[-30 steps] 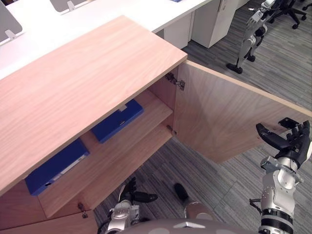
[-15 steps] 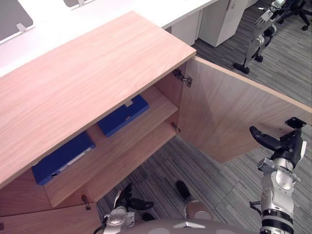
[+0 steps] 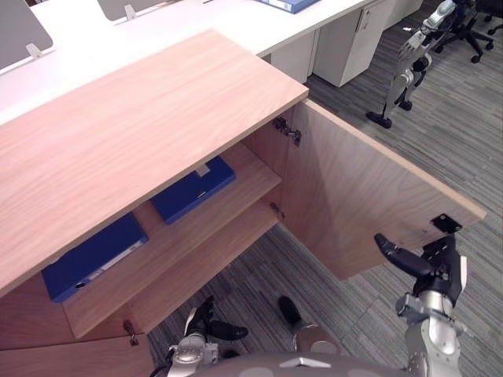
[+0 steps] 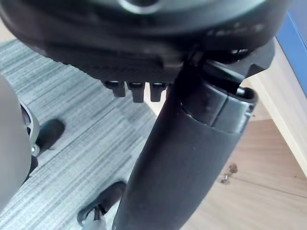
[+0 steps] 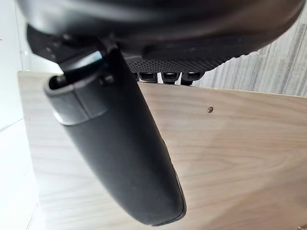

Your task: Walk over to the cabinet, pick up the folder, carry it to the office cabinet, place the folder inside the office cabinet, then close the office cabinet door

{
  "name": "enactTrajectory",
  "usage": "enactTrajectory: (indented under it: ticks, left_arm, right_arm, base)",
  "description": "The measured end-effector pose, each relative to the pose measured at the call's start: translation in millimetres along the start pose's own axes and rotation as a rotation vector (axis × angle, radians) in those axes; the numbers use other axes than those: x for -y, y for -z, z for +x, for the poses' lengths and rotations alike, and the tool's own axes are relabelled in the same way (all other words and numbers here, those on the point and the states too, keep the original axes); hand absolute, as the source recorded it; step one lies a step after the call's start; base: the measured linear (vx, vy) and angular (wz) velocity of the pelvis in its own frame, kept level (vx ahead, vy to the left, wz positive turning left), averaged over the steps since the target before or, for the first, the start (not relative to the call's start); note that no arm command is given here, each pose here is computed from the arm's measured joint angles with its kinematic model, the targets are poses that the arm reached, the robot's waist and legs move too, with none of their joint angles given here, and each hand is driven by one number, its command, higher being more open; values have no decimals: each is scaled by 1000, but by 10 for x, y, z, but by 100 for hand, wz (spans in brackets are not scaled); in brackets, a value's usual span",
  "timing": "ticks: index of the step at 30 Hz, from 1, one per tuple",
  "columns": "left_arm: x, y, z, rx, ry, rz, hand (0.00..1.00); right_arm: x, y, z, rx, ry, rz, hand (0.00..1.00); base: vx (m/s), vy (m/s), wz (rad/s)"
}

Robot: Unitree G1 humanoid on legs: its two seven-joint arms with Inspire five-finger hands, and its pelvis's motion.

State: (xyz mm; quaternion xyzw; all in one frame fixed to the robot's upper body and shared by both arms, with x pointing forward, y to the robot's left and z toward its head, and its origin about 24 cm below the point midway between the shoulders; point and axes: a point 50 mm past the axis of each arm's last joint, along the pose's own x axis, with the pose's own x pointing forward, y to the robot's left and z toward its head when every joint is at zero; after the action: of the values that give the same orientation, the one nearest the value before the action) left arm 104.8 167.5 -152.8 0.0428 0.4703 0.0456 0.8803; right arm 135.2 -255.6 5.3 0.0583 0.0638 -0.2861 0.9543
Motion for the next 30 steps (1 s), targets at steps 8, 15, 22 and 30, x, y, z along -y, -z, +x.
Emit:
enactTrajectory:
  ticks: [8, 15, 22, 30]
  left_arm:
    - [120, 33, -21, -14, 23, -11, 100]
    - [62, 50, -1, -21, 79, 153, 100]
    - [-297, 136, 2, -69, 64, 310, 100]
    - [-406, 98, 21, -61, 62, 371, 100]
  right_arm:
    - [18, 132, -613, -162, -125, -47, 100]
    - [82, 167, -900, -333, -393, -88, 100]
    - [-60, -6, -921, -401, -900, -165, 100]
    - [-511, -202, -790, -223, -1122, -56, 100]
  base:
    - [20, -17, 8]
    - [-14, -15, 18]
    - [-3, 9, 15]
    - [48, 30, 33]
